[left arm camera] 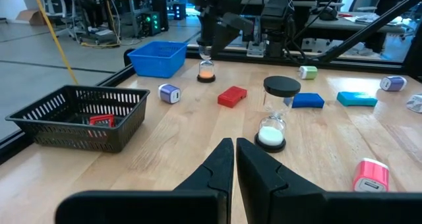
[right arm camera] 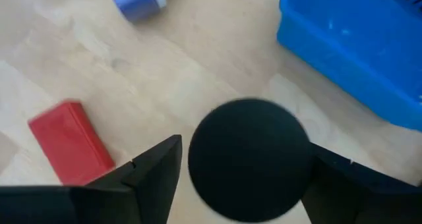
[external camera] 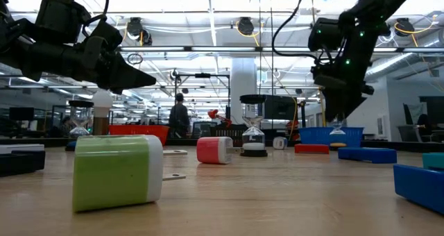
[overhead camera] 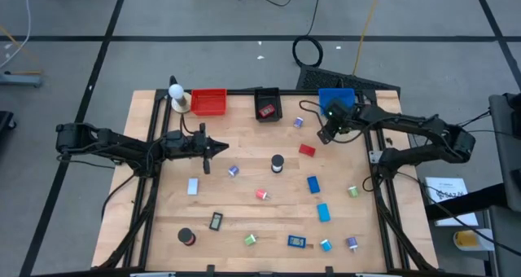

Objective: Pick & Place Office items
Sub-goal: Put the orange hourglass into the blue bin

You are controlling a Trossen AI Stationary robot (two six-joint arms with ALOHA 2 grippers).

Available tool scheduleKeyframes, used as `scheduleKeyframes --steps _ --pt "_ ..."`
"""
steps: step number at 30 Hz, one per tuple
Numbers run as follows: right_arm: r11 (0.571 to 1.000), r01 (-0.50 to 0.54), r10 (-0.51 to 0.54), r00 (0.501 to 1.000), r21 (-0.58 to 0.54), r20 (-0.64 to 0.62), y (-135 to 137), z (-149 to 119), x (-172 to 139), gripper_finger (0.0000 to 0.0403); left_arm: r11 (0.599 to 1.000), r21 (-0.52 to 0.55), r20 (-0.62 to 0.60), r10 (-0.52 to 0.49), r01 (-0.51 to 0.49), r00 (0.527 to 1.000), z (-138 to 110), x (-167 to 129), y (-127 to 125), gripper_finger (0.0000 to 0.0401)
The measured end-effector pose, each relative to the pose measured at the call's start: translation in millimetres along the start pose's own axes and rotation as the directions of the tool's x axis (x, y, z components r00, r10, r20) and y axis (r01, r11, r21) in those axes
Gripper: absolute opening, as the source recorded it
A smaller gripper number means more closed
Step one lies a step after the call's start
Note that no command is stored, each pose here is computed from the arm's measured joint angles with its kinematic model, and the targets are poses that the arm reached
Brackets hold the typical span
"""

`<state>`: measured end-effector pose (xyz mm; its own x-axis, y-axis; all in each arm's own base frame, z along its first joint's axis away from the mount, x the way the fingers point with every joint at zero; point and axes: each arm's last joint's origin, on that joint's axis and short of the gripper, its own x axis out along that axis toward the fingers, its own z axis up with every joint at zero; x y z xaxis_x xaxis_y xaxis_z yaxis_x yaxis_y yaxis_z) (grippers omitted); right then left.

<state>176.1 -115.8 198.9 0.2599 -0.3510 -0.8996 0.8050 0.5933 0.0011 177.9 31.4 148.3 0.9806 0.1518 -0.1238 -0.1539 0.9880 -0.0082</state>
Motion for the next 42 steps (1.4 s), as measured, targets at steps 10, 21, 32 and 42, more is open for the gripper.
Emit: scheduleKeyframes --steps 10,21,32,42 --pt "1.0 -0.014 0.014 0.999 0.005 0.029 0.5 1.5 -1.1 0.0202 1.0 0.0 0.0 0.0 0.0 1.0 0.0 0.0 0.0 0.0026" --pt "0.987 0.106 -0.13 0.969 0.123 0.21 -33.2 56.5 -61.7 0.0202 1.0 0.0 0.001 0.0 0.0 1.0 0.1 0.0 0.0 0.0026" --pt "0.954 0.168 -0.196 0.976 0.247 0.094 -111.4 83.8 -11.4 0.0202 1.0 0.004 -0.002 0.0 0.0 1.0 -0.1 0.0 0.0 0.0026" --pt "0.954 0.187 -0.201 0.979 0.234 0.035 -121.6 86.9 16.6 0.0203 1.0 -0.001 -0.006 0.0 0.0 1.0 -0.5 0.0 0.0 0.0026"
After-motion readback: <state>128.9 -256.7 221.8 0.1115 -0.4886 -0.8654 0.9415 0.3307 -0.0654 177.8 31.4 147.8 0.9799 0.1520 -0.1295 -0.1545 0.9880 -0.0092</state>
